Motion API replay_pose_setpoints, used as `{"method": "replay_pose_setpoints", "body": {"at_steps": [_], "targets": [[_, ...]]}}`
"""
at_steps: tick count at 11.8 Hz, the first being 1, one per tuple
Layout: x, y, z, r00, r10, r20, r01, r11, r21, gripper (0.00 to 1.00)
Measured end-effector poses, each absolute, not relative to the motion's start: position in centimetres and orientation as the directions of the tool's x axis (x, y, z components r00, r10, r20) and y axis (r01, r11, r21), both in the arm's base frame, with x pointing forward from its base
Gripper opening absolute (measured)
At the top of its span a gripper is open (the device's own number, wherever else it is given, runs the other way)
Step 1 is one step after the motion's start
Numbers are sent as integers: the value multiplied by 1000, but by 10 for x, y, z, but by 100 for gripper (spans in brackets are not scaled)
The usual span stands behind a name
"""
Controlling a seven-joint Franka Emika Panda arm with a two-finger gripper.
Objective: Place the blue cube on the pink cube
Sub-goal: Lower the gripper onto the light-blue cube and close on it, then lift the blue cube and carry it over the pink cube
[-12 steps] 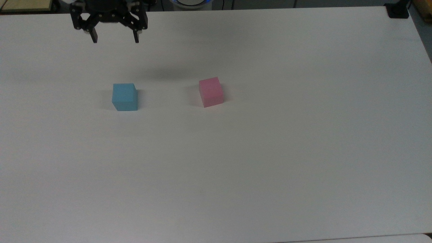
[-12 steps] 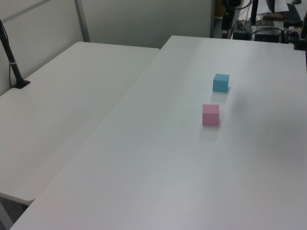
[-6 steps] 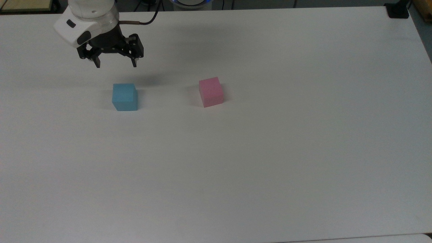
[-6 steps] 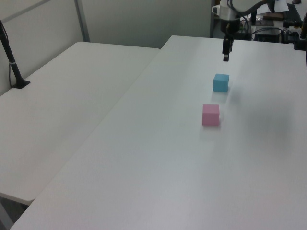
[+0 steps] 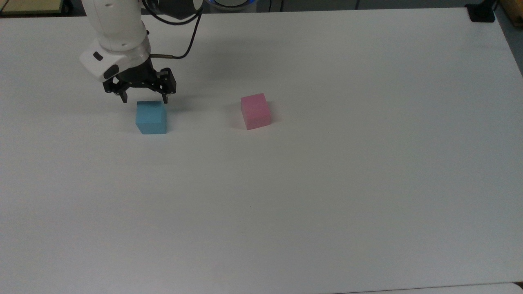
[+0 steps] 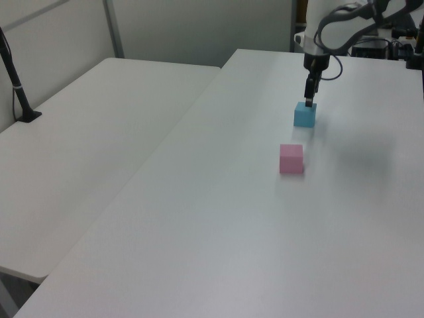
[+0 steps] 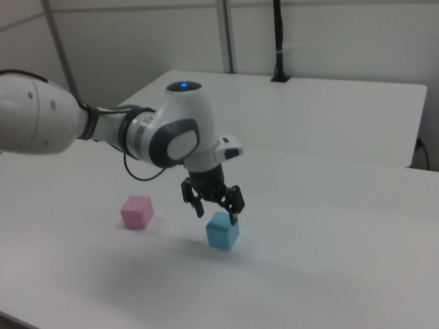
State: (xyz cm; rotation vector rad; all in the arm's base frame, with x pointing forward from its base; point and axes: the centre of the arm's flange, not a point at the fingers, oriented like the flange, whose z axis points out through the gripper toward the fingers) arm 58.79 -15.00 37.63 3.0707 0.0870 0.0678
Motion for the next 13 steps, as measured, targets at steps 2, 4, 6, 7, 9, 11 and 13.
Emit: {"method": "replay_pose_setpoints", "body": {"at_steps": [2,4,6,7,9,11,13], "targets": [[591,-150,356,999,31,26,29,-997,66,100],[592,-151,348,999,24,26,22,-998,66,100],[595,-151,343,999,16,40,13,-998,69,100],[596,-151,339,999,16,42,13,-997,70,94],[597,-151,338,999,16,41,14,-997,70,63],[598,-152,341,999,15,39,12,-998,69,59],[599,-153,362,1000,9,4,9,-998,62,59]]}}
